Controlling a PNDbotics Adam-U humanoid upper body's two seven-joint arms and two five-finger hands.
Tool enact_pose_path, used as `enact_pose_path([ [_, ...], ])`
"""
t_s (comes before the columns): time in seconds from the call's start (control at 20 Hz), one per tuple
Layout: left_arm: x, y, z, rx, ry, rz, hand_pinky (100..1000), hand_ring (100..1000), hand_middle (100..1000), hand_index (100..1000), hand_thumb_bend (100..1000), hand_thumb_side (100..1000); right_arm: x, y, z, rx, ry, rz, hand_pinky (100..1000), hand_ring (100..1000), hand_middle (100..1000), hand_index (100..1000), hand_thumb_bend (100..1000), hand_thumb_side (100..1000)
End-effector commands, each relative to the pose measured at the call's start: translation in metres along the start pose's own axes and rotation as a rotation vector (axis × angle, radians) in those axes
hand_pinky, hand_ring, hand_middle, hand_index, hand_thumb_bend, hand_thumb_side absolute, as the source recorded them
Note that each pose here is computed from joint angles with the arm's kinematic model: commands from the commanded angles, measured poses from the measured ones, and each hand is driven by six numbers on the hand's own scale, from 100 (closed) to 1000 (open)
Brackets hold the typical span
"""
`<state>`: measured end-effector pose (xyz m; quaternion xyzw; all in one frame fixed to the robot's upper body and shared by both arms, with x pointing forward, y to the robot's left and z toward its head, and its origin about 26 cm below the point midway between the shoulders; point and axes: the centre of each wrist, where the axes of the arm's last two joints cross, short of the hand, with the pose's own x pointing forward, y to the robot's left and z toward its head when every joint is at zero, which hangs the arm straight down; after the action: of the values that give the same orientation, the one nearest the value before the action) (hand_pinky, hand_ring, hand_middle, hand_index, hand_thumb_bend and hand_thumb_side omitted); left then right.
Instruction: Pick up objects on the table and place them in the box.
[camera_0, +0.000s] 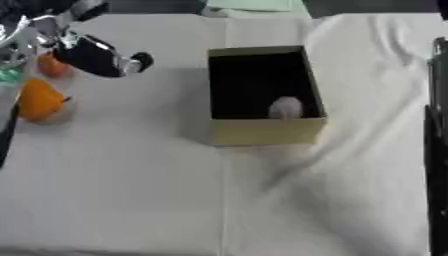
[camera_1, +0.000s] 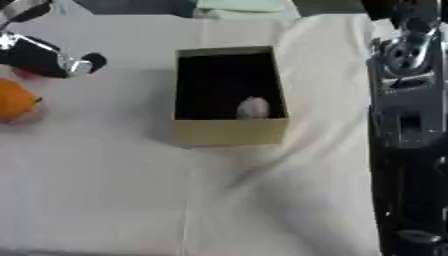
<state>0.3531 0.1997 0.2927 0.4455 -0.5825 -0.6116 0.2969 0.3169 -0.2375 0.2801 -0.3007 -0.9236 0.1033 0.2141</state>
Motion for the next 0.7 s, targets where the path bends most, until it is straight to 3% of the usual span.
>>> enact_pose_path([
  [0.05,-0.033,-0.005,0.011,-0.014,0.134,-0.046,683,812,860,934,510,359,0.005,-0.006,-0.006,-0.014,-0.035,0.018,844,814,738,808,100,754],
  [0.5,-0.117,-0.031,0.049,-0.108,0.452,-0.014,681,810,849,920,503,357,0.007,-0.004,-0.008,-0.019,-0.042,-0.001,843,814,738,808,100,753],
  [0.7,-0.139,-0.043,0.055,-0.156,0.544,0.06,688,817,850,920,507,381,0.008,-0.004,-0.008,-0.019,-0.044,-0.003,843,814,737,808,100,753],
])
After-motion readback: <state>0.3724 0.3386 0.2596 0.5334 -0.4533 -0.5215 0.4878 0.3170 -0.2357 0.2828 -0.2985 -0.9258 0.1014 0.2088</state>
